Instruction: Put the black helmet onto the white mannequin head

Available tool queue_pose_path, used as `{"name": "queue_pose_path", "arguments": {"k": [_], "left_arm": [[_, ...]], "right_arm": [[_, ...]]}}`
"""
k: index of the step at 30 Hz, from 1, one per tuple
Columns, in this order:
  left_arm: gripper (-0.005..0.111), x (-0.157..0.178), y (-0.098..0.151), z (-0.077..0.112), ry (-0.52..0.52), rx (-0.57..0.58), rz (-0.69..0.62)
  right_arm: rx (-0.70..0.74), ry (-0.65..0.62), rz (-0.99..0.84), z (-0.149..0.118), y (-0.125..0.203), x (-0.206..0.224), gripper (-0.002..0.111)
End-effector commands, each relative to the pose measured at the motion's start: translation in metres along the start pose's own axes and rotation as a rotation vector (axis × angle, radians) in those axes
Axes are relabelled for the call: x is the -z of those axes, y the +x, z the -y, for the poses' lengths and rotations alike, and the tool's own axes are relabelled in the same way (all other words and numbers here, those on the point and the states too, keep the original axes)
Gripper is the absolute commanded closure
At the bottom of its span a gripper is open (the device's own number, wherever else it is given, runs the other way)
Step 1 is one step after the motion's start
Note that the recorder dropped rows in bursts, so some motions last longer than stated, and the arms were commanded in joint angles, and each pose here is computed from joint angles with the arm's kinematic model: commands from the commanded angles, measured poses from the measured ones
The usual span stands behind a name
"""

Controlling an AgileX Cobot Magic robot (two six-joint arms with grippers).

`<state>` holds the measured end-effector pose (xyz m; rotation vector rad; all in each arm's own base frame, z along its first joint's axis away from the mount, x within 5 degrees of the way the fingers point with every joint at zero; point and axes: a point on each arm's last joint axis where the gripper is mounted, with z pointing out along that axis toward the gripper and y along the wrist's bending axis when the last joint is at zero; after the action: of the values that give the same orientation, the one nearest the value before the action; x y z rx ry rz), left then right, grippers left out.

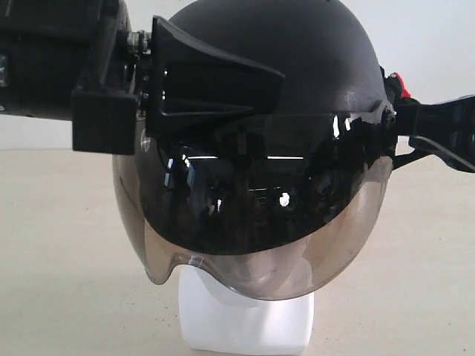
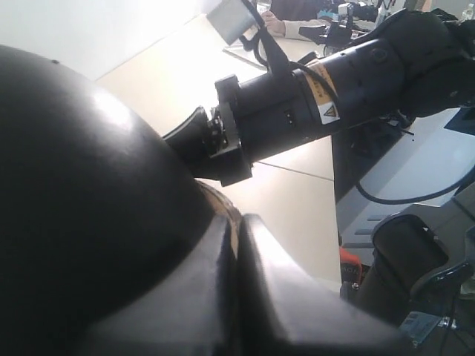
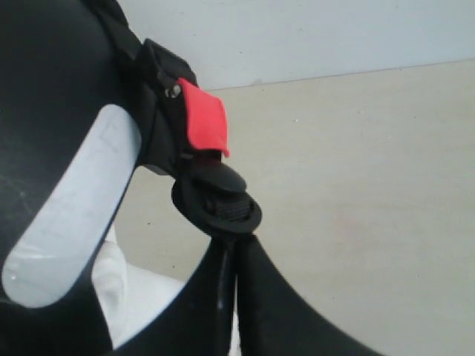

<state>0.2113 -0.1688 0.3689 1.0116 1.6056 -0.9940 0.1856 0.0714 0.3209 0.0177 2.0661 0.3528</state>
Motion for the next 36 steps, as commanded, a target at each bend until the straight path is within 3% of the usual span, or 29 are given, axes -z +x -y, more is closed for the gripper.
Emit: {"name": "queue_pose_path", "arguments": {"k": [1,12,17,25,29,36], "left_arm": [[0.102,-0.003,0.008,-0.003,-0.018,0.030,-0.033],[0.102,-0.009,0.014,-0.008,-0.009,0.054,-0.054],[0.102,-0.019,0.013,0.001,-0.012,0.037,-0.055],[0.102,-0.020,0.013,0.003,0.003,0.052,-0.057],[0.102,-0.027,0.014,0.015,0.042,0.047,-0.065],[0.102,-0.035,0.030,0.021,0.020,0.061,-0.101]], "right_arm": [[0.072,0.144,-0.066,0.020,0.007,0.002,0.108],[-0.126,0.137,-0.046,0.019,0.006,0.001,0.108],[-0.241,0.083,0.028,0.015,0.000,0.001,0.108],[-0.286,0.087,0.071,0.016,-0.004,0.001,0.108],[-0.316,0.109,0.085,0.020,-0.005,0.000,0.108],[-0.333,0.151,0.055,0.029,-0.004,-0.007,0.108]]}}
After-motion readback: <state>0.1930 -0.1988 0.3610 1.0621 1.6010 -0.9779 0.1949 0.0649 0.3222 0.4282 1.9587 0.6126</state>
